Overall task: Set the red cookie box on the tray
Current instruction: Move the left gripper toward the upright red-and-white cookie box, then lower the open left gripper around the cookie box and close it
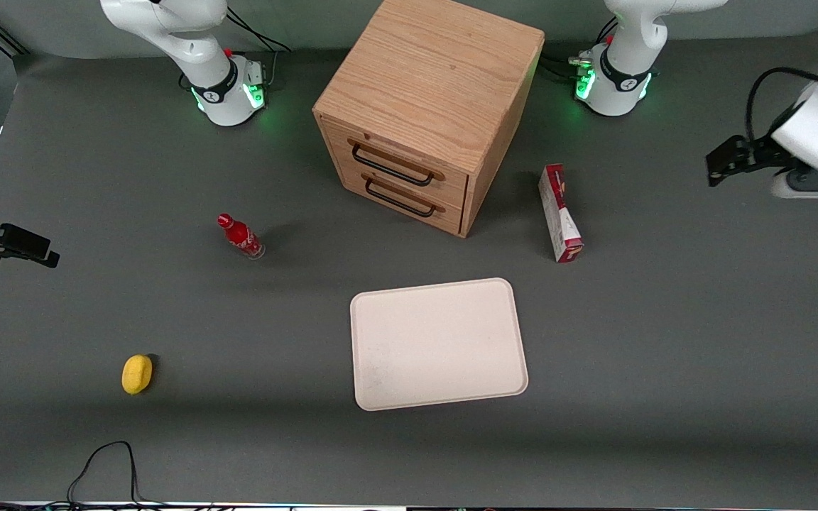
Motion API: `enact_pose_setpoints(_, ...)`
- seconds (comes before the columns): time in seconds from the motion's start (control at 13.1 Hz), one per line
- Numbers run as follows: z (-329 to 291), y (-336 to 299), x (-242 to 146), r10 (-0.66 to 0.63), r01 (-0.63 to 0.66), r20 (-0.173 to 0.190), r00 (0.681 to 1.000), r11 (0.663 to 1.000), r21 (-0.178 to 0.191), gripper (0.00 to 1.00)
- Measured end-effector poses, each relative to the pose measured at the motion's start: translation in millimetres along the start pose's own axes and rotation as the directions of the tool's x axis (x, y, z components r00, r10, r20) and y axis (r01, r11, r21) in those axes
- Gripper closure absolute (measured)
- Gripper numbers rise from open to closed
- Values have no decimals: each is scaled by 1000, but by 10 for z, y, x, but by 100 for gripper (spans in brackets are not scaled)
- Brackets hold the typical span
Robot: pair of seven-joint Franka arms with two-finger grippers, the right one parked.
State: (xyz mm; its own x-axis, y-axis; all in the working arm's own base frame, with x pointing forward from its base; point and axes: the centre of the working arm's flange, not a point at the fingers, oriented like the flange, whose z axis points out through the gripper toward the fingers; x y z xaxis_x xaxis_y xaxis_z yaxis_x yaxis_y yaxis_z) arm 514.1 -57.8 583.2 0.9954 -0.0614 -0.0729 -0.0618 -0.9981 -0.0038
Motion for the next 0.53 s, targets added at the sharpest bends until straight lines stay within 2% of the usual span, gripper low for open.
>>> enact_pose_setpoints(0.08, 174, 181, 15, -11, 11, 27, 1000, 1000, -16, 0)
enact_pose_setpoints(0.23, 632, 653, -16, -54, 54, 62, 997, 999, 1, 0)
enact_pose_setpoints(0.3, 914, 915, -71, -81, 80, 65, 995, 997, 16, 0)
enact_pose_setpoints(0.53, 1888, 1610, -423, -142, 140, 29, 989, 989, 51, 0)
